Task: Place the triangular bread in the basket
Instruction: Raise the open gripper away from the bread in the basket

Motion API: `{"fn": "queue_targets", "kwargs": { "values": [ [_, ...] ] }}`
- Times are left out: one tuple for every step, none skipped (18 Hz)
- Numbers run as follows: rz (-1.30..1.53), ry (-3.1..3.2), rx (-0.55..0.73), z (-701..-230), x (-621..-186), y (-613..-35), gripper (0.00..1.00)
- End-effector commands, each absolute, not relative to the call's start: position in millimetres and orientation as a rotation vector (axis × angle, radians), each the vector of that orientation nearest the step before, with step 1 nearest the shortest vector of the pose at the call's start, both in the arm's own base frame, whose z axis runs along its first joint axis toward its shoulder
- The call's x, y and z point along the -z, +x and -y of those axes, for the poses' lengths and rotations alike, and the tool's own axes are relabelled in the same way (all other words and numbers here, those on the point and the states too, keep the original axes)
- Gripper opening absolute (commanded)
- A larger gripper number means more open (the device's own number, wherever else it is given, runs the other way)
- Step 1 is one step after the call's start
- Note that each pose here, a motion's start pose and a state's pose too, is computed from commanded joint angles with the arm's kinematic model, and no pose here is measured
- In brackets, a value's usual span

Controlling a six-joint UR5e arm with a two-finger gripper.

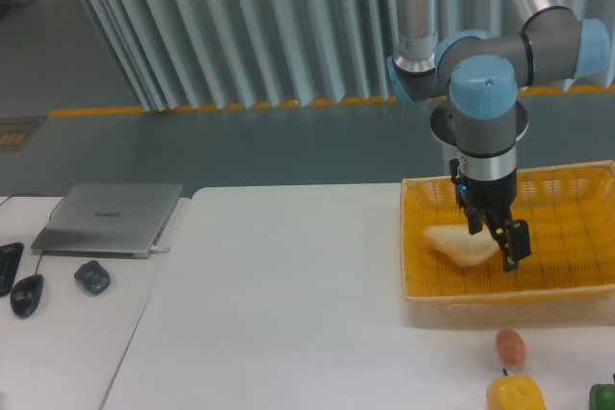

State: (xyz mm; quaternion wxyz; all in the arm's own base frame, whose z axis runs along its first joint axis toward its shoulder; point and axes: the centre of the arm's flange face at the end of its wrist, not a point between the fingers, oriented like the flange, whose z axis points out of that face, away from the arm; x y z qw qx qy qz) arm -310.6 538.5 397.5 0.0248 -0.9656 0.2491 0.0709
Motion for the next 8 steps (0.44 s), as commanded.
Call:
{"fn": "queue_targets", "kwargs": {
  "values": [
    [-0.773, -2.986, -0.222, -540.5, -397.5, -312.6, 1.0],
    [-0.771, -2.981, -0.232, -542.6, -399.0, -314.5, 1.0],
    [-0.769, -2.972, -0.248, -545.1, -401.2, -316.5, 1.0],
    [-0.768, -2.964, -0.266, -548.1, -404.6, -318.2, 1.0],
    [-0.766, -2.964, -0.269, -548.7, -405.2, -318.9, 1.0],
    [-0.764, -2.966, -0.267, -548.9, -404.3, -319.1, 1.0],
    [-0.767, -2.973, -0.27, -549.5, -402.4, -319.3, 1.0],
    [-0.774, -2.982, -0.284, -550.4, -402.5, -317.1, 1.0]
  ]
}}
